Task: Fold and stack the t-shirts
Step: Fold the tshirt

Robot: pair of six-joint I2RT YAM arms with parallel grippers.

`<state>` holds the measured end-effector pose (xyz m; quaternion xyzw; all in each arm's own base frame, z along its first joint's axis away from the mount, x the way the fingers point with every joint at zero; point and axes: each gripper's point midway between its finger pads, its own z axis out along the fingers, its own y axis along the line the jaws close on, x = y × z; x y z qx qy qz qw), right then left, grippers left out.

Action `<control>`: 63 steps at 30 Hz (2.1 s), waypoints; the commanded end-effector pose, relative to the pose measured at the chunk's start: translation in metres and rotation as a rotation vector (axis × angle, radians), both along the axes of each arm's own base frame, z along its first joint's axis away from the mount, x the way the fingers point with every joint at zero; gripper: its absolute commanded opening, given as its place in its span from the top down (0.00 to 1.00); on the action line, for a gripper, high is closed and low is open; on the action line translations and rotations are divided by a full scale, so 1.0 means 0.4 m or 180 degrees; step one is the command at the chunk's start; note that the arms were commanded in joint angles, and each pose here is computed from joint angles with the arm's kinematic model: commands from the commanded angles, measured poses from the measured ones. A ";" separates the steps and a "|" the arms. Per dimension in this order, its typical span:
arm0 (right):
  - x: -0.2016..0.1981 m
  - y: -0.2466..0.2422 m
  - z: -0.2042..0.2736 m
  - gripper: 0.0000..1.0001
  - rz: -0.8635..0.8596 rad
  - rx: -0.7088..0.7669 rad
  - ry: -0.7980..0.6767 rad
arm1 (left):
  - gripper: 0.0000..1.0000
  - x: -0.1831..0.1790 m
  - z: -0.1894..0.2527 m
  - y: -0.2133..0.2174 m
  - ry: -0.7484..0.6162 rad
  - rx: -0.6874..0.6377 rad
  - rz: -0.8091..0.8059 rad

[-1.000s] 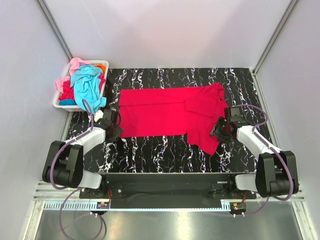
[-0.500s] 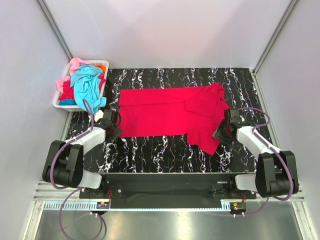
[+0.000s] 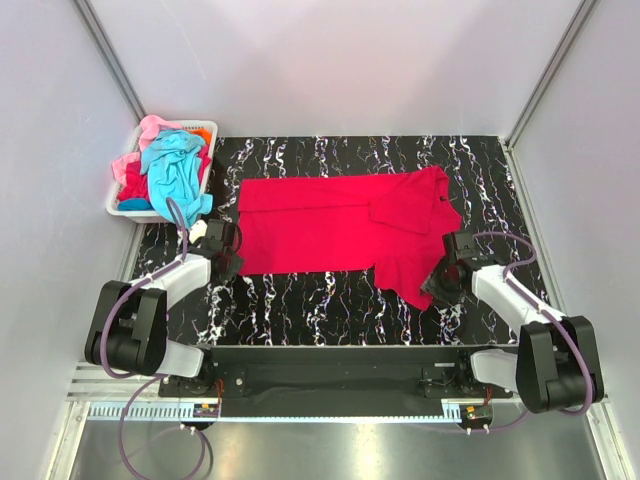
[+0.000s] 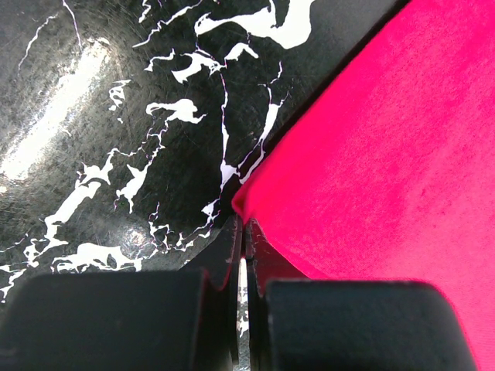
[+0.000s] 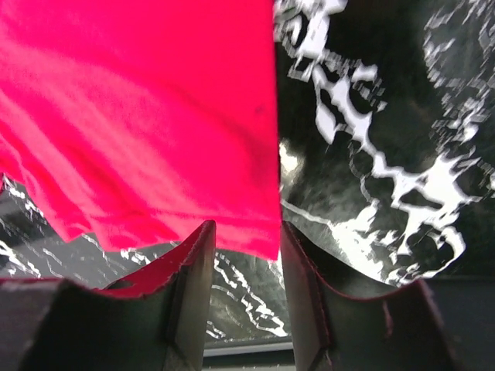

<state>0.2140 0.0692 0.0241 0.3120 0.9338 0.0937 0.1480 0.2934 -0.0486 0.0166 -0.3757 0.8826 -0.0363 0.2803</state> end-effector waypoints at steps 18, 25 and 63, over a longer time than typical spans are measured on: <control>-0.039 0.001 0.002 0.59 -0.0080 -0.0492 0.0245 | 1.00 0.035 0.043 -0.013 -0.0227 -0.0074 -0.0069; 0.001 0.023 -0.003 0.57 0.0003 -0.0423 0.0194 | 1.00 0.039 0.051 -0.021 -0.0253 -0.0120 -0.0118; -0.006 -0.058 0.240 1.00 -0.0090 -0.0841 -0.0404 | 1.00 -0.087 0.120 0.021 -0.0422 -0.0002 -0.0153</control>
